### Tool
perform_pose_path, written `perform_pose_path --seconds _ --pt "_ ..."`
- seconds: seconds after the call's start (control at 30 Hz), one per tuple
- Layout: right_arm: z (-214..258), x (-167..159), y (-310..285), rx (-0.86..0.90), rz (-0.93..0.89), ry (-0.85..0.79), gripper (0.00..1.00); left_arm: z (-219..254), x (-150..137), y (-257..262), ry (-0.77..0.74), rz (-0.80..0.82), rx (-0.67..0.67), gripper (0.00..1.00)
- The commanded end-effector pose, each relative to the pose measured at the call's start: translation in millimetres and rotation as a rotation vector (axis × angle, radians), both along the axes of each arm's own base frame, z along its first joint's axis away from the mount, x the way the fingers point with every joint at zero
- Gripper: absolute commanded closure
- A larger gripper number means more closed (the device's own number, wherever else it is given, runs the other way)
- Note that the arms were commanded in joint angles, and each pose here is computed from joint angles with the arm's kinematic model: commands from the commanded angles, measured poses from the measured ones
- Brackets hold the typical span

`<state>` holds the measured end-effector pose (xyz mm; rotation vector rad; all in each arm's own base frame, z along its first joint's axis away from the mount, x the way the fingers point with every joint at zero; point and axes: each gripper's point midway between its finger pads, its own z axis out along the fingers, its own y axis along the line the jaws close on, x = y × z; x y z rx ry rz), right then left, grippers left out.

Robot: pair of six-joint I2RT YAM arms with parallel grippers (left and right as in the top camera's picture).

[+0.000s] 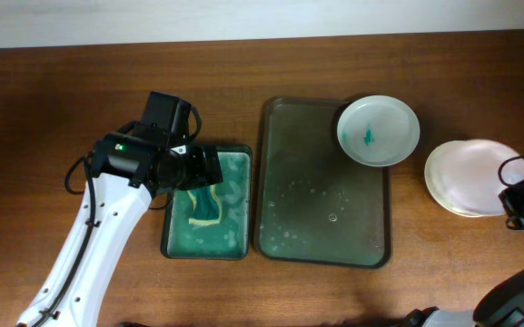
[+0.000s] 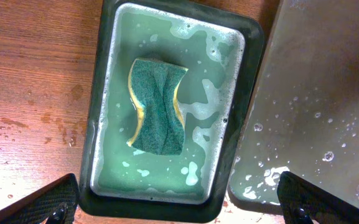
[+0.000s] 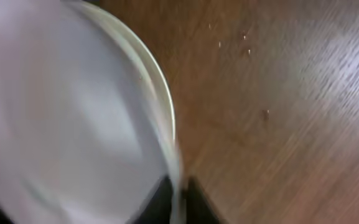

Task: Clean dirty plates on tray and stack at the side
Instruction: 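Carry the plate with the right gripper and stack it on the side plate, then move the right gripper to the last stained plate on the tray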

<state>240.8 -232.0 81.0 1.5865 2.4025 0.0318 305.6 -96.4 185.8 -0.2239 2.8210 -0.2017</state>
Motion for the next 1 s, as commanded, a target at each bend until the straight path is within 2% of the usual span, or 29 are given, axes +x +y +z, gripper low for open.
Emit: perform_pose_path --seconds 0.0,0.07,0.13,0.27,0.3,0.37,0.47,0.53,0.67,0.77,0.8,0.87,0.9,0.97 --pt "5.3 8.3 1.3 0.018 0.011 -0.036 0.77 5.3 0.9 0.9 -0.017 -0.005 -0.002 0.00" --pt "25.2 34.3 14.8 0.054 0.120 -0.157 0.72 5.3 0.9 0.9 -0.017 -0.005 -0.002 0.00" --pt "55.1 61.0 36.8 0.059 0.265 -0.246 0.72 5.3 0.9 0.9 -0.017 -0.005 -0.002 0.01" --pt "86.8 101.3 98.3 -0.001 0.589 -0.259 0.70 5.3 0.9 0.9 -0.017 -0.005 -0.002 0.00" --pt "86.6 108.8 110.6 -0.028 0.640 -0.248 0.67 5.3 0.9 0.9 -0.017 -0.005 -0.002 0.01" --pt "80.6 125.9 126.6 -0.119 0.723 -0.203 0.56 5.3 0.9 0.9 -0.017 -0.005 -0.002 0.00" --pt "57.6 158.6 130.9 -0.249 0.803 -0.148 0.48 5.3 0.9 0.9 -0.017 -0.005 -0.002 0.01" --pt "30.2 177.1 131.0 -0.256 0.856 -0.133 0.47 5.3 0.9 0.9 -0.017 -0.005 -0.002 0.00" --pt "-21.7 194.4 126.3 -0.223 0.859 -0.094 0.47 5.3 0.9 0.9 -0.017 -0.005 -0.002 0.00" --pt "-33.3 197.4 130.7 -0.195 0.869 -0.099 0.52 5.3 0.9 0.9 -0.017 -0.005 -0.002 0.01" --pt "-33.4 197.3 133.4 -0.182 0.874 -0.106 0.57 5.3 0.9 0.9 -0.017 -0.005 -0.002 0.00" --pt "-35.4 192.7 136.7 -0.157 0.879 -0.095 0.91 5.3 0.9 0.9 -0.017 -0.005 -0.002 0.01" --pt "-37.5 187.4 138.1 -0.139 0.875 -0.077 0.96 5.3 0.9 0.9 -0.017 -0.005 -0.002 0.01" --pt "-38.7 179.1 145.6 -0.087 0.876 -0.066 0.96 5.3 0.9 0.9 -0.017 -0.005 -0.002 0.00"
